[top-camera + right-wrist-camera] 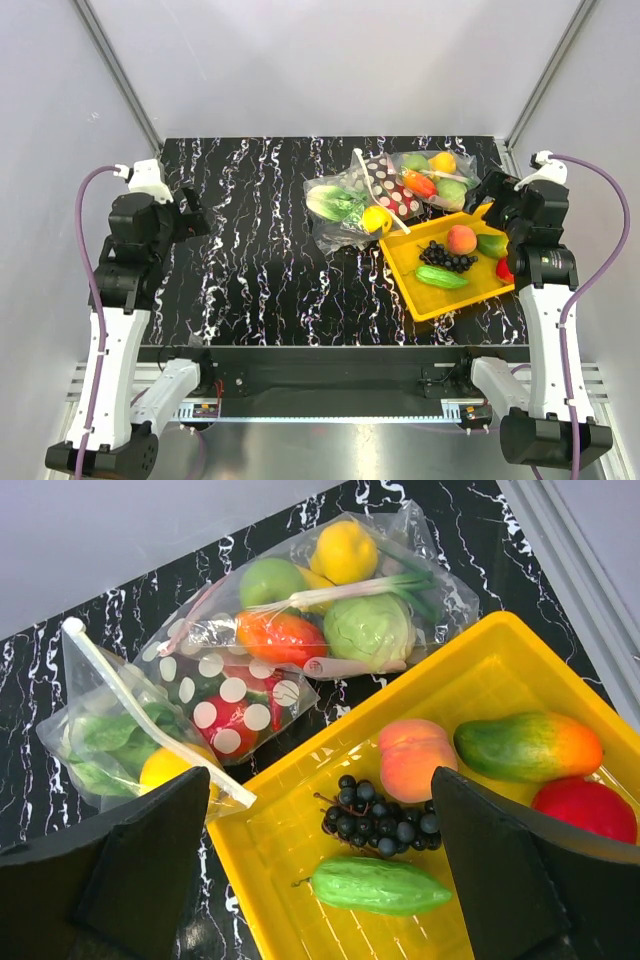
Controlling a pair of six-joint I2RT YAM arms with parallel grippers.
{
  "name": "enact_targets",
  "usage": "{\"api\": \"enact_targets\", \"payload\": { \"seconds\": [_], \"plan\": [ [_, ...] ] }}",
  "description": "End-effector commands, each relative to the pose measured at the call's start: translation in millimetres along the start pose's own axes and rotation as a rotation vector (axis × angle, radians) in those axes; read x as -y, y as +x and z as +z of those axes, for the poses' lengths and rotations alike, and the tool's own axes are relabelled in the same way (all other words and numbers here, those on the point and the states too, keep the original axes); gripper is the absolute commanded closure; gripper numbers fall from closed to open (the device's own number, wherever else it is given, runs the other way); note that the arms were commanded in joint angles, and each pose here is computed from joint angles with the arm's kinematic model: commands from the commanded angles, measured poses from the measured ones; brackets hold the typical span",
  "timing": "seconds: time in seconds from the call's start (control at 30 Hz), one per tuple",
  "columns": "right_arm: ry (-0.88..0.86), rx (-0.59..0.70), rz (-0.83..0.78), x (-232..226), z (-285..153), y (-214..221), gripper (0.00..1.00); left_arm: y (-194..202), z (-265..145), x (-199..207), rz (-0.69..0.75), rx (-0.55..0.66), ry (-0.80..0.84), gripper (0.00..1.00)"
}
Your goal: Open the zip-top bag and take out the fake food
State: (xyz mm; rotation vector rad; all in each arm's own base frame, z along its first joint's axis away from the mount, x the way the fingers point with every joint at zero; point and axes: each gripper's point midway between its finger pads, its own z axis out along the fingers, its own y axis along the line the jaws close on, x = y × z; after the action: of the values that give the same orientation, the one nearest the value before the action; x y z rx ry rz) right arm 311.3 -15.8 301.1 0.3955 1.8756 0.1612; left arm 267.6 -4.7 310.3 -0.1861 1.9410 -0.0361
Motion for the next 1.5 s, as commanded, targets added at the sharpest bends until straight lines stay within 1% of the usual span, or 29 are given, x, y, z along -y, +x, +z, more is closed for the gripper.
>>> {"api": "enact_targets", "payload": {
  "seconds": [0.0, 0.1, 0.13, 0.17, 0.2, 0.23, 0.27, 0.3, 0.33, 0.37, 0.4, 0.43, 0.53, 0.57, 0.7, 0.73, 0.77, 0.8, 0.83, 0.87, 0.9, 0.97, 1.0, 1.03, 1.07, 1.1, 1.27, 1.4, 1.47],
  "plan": [
    [0.000, -0.019, -0.002, -1, -6, 2, 0.00, -9, 5, 4, 0.022, 0.018, 0.018, 0.01],
    [0.014, -0.028, -0.015, 4, -4, 9, 0.00, -4, 18, 15, 0.032, 0.006, 0.065, 0.01],
    [0.017, -0.036, -0.017, 5, -2, 11, 0.00, -9, 21, 26, 0.031, 0.023, 0.120, 0.01],
    [0.018, -0.046, -0.020, 6, -1, 14, 0.00, -7, 28, 34, 0.033, 0.009, 0.154, 0.01],
    [0.017, -0.053, -0.021, 6, 0, 15, 0.00, -12, 31, 51, 0.023, 0.023, 0.215, 0.01],
    [0.015, -0.070, -0.021, 5, 3, 18, 0.00, -15, 34, 60, 0.013, 0.023, 0.233, 0.01],
    [0.014, -0.077, -0.019, 5, 3, 18, 0.00, -8, 49, 69, 0.011, -0.016, 0.241, 0.01],
    [0.013, -0.084, -0.019, 5, 4, 19, 0.00, -6, 52, 89, 0.026, -0.030, 0.262, 0.01],
    [0.009, -0.090, -0.015, 4, 4, 20, 0.00, -18, 53, 104, 0.041, -0.016, 0.280, 0.01],
    [0.004, -0.095, -0.007, 3, 5, 23, 0.00, -4, 73, 120, 0.075, -0.077, 0.281, 0.01],
    [0.004, -0.095, -0.004, 4, 5, 25, 0.00, -1, 72, 147, 0.109, -0.093, 0.326, 0.01],
    [-0.002, -0.100, -0.003, 3, 6, 27, 0.00, 3, 90, 163, 0.122, -0.126, 0.324, 0.01],
    [-0.009, -0.112, -0.001, 2, 5, 31, 0.00, 12, 102, 205, 0.082, -0.186, 0.395, 0.01],
    [-0.009, -0.119, -0.001, 2, 4, 31, 0.00, 15, 111, 225, 0.060, -0.211, 0.418, 0.01],
    [-0.029, -0.135, -0.006, -1, -1, 34, 0.00, 25, 122, 279, 0.031, -0.249, 0.490, 0.01],
    [-0.030, -0.143, -0.006, -1, -1, 37, 0.00, 40, 132, 290, 0.037, -0.287, 0.489, 0.01],
    [-0.030, -0.143, -0.012, -1, -1, 37, 0.00, 32, 126, 309, 0.019, -0.282, 0.522, 0.01],
    [-0.031, -0.146, -0.016, 0, -1, 38, 0.00, 37, 128, 319, 0.015, -0.298, 0.531, 0.01],
    [-0.025, -0.147, -0.019, 1, 0, 39, 0.00, 53, 136, 328, 0.016, -0.334, 0.523, 0.01],
    [-0.026, -0.146, -0.026, 1, 0, 39, 0.00, 57, 133, 340, -0.001, -0.346, 0.532, 0.01],
    [-0.026, -0.146, -0.029, 1, 0, 39, 0.00, 56, 133, 348, -0.011, -0.349, 0.537, 0.01],
    [-0.030, -0.136, -0.036, 1, 0, 36, 0.00, 80, 140, 356, -0.025, -0.418, 0.499, 0.01],
    [-0.029, -0.127, -0.036, 1, -1, 35, 0.00, 74, 141, 362, -0.038, -0.416, 0.493, 0.01],
    [-0.030, -0.123, -0.036, 1, -2, 35, 0.00, 88, 148, 364, -0.031, -0.448, 0.468, 0.01],
    [-0.030, -0.118, -0.033, 1, -2, 35, 0.00, 98, 144, 365, -0.024, -0.482, 0.452, 0.01],
    [-0.031, -0.114, -0.032, 2, -4, 37, 0.00, 93, 145, 368, -0.024, -0.470, 0.444, 0.01],
    [-0.049, -0.129, -0.034, 2, -2, 50, 0.00, 114, 145, 370, -0.002, -0.503, 0.404, 0.02],
    [-0.063, -0.128, -0.047, 2, -4, 55, 0.00, 140, 151, 369, -0.001, -0.555, 0.379, 0.06],
    [-0.059, -0.124, -0.060, 4, -6, 54, 0.01, 146, 154, 368, 0.001, -0.561, 0.373, 0.09]
  ]
}}
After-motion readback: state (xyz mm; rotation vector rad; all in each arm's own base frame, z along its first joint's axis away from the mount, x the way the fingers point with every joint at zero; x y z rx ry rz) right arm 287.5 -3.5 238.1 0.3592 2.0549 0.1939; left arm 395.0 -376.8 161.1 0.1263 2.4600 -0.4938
